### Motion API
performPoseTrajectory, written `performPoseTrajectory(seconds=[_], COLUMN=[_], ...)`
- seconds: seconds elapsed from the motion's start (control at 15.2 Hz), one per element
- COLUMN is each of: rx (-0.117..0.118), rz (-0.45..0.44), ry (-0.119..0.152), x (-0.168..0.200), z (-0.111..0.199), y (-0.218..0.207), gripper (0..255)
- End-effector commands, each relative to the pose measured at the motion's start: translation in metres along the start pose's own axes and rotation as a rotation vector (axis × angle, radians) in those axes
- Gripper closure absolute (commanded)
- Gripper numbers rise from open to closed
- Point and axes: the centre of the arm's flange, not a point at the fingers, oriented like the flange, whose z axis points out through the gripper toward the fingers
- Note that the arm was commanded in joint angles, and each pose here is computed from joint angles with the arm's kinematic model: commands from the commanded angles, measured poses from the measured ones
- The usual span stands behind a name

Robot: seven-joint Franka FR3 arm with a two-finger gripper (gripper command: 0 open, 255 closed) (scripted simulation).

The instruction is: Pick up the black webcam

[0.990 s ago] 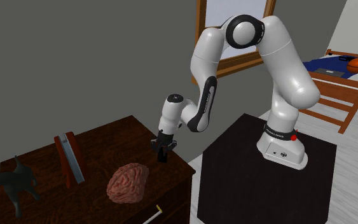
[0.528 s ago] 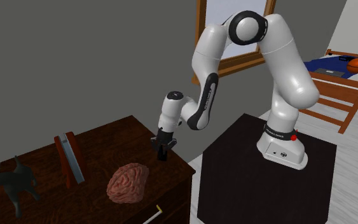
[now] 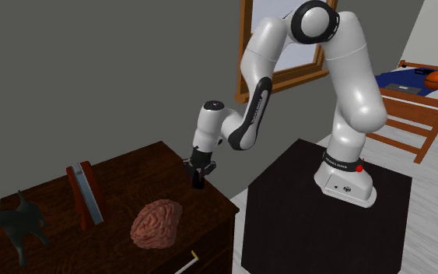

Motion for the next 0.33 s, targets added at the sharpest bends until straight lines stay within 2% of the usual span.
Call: performPoseTrajectory(seconds=[0.0, 0.26], rx=[0.000, 0.000], rz=[0.000, 0.000], ry=[0.000, 0.000], x=[0.001, 0.002], z=[-0.010, -0.021], y=[-0.001, -0.004], gripper=[255, 255])
